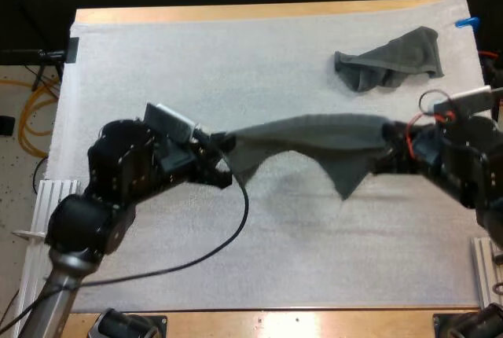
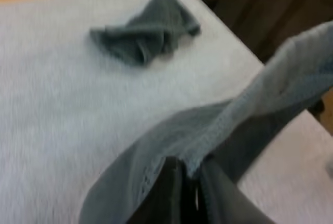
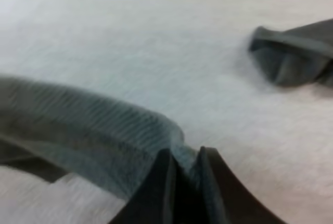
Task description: Pick towel from pile fold and stack
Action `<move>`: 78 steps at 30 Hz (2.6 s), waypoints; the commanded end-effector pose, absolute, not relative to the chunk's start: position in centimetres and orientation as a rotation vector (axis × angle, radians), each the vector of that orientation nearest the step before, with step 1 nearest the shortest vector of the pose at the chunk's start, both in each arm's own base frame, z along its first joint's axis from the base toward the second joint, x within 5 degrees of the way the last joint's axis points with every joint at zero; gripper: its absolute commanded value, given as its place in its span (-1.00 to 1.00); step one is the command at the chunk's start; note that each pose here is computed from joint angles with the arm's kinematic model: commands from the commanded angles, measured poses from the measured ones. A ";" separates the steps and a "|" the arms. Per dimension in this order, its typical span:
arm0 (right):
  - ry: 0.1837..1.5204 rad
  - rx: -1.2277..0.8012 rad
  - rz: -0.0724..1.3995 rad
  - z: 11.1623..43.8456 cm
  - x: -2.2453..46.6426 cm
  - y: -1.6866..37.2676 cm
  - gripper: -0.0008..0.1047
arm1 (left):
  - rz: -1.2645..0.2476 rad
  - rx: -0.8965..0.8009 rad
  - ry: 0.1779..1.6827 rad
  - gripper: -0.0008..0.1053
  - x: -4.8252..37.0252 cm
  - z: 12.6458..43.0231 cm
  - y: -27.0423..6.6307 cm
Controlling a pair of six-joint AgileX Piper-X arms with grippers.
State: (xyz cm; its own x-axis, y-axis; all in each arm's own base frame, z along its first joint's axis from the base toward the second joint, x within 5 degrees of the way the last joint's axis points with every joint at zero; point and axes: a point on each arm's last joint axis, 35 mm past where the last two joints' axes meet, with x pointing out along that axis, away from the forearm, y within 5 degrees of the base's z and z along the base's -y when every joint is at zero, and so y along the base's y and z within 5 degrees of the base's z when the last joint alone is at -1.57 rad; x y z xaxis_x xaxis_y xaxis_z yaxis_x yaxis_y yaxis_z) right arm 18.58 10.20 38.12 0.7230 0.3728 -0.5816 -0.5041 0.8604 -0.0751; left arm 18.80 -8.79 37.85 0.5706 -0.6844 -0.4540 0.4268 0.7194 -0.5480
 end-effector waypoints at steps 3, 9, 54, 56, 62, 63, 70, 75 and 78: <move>0.607 -0.240 0.542 38.5 16.8 10.6 -0.99 | -0.664 -0.401 0.710 -0.99 17.0 38.5 -8.2; 0.669 -0.218 0.631 38.8 13.1 10.8 -0.99 | -0.653 -0.409 0.739 -0.99 13.4 39.2 -6.8; 0.829 -0.270 0.309 18.6 32.3 13.5 -0.99 | -0.280 -0.190 0.886 -0.99 31.1 18.7 -10.2; 0.811 -0.264 0.308 18.3 32.7 13.6 -0.99 | -0.260 -0.206 0.852 -0.99 31.6 18.9 -9.5; 0.797 -0.266 0.291 17.9 33.0 13.6 -0.99 | -0.244 -0.236 0.762 -0.98 32.7 19.5 -8.2; 0.797 -0.266 0.291 17.9 33.1 13.6 -0.99 | -0.247 -0.237 0.758 -0.98 32.7 19.6 -8.2; 0.753 -0.253 0.292 18.3 33.4 13.6 -0.72 | -0.308 -0.217 0.706 -0.82 33.1 20.2 -8.4; 0.709 -0.242 0.292 18.6 33.7 13.8 0.03 | -0.311 -0.214 0.699 -0.46 33.2 20.3 -8.4; 0.687 -0.240 0.284 18.8 33.9 13.8 0.22 | -0.313 -0.214 0.684 -0.20 33.4 20.7 -8.4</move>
State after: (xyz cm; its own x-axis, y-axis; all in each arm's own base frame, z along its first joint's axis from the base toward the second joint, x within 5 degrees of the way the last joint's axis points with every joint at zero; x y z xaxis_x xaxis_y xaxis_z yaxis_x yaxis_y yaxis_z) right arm 33.61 14.00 18.47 0.7226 0.1832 -0.6665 -0.3414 0.9330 -0.1138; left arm 33.18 -8.49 20.14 0.7088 -0.3577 -0.6080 0.2090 0.9297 -0.3033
